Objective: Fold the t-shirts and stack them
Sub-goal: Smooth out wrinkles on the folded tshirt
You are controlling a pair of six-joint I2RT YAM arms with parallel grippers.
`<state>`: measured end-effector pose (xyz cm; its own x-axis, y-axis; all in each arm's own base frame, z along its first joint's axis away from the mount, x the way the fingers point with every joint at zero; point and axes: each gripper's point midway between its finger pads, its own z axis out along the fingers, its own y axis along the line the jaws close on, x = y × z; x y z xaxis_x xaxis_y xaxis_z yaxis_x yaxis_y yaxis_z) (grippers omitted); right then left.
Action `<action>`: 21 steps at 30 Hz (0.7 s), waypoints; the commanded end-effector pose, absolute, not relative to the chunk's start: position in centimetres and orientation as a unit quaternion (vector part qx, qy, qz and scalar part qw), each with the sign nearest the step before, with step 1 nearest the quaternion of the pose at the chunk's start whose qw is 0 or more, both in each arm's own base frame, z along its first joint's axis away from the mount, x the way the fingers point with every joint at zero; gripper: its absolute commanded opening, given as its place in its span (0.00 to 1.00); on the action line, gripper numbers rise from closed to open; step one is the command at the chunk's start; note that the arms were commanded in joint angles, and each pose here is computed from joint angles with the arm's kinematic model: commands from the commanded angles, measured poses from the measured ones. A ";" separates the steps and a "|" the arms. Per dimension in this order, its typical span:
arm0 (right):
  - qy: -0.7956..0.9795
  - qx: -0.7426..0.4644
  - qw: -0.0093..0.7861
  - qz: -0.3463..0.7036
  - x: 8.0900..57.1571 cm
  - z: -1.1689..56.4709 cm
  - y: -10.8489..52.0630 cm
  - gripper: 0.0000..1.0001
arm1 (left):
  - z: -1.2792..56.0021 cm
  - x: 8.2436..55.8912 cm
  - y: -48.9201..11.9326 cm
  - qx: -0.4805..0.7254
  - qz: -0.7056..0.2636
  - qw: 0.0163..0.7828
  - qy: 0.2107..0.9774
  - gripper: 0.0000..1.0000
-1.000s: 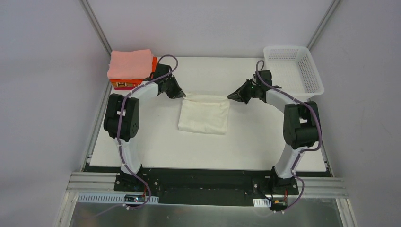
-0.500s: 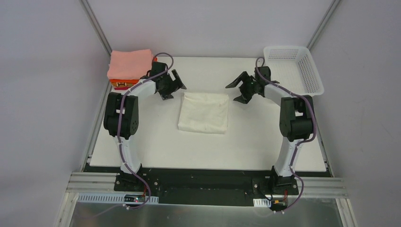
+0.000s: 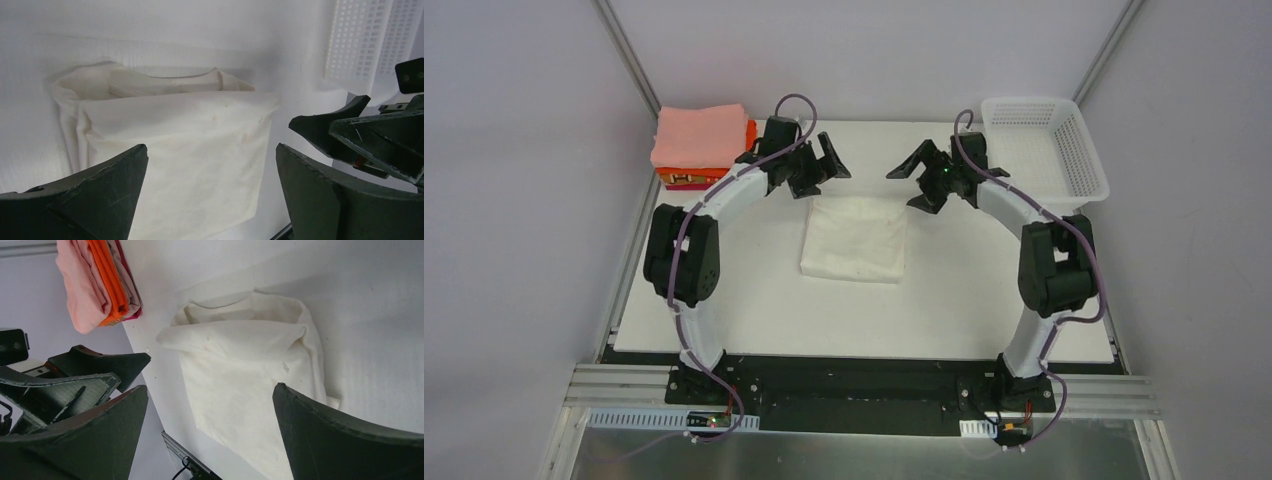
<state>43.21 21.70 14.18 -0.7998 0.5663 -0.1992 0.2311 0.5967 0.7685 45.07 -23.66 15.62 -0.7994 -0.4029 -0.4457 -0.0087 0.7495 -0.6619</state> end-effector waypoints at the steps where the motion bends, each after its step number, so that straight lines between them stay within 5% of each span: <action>1: 0.857 0.231 0.201 0.415 45.7 13.6 23.3 1.00 | 12.5 46.3 -23.9 -0.119 -0.337 0.257 0.898 0.99; 15: 0.881 0.265 0.141 0.366 48.0 3.7 23.4 1.00 | 3.2 48.4 -21.4 -0.181 -0.281 0.200 0.921 0.99; 21: 0.881 0.262 0.156 0.361 48.7 5.5 22.9 1.00 | 7.2 48.5 -20.2 -0.176 -0.272 0.243 0.914 0.99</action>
<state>47.94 24.07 6.22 -0.8264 0.5603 -0.0568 0.3300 0.5635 0.7574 48.75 -22.61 6.12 -0.8461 -0.4418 -0.2982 -0.1664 0.7505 -0.6396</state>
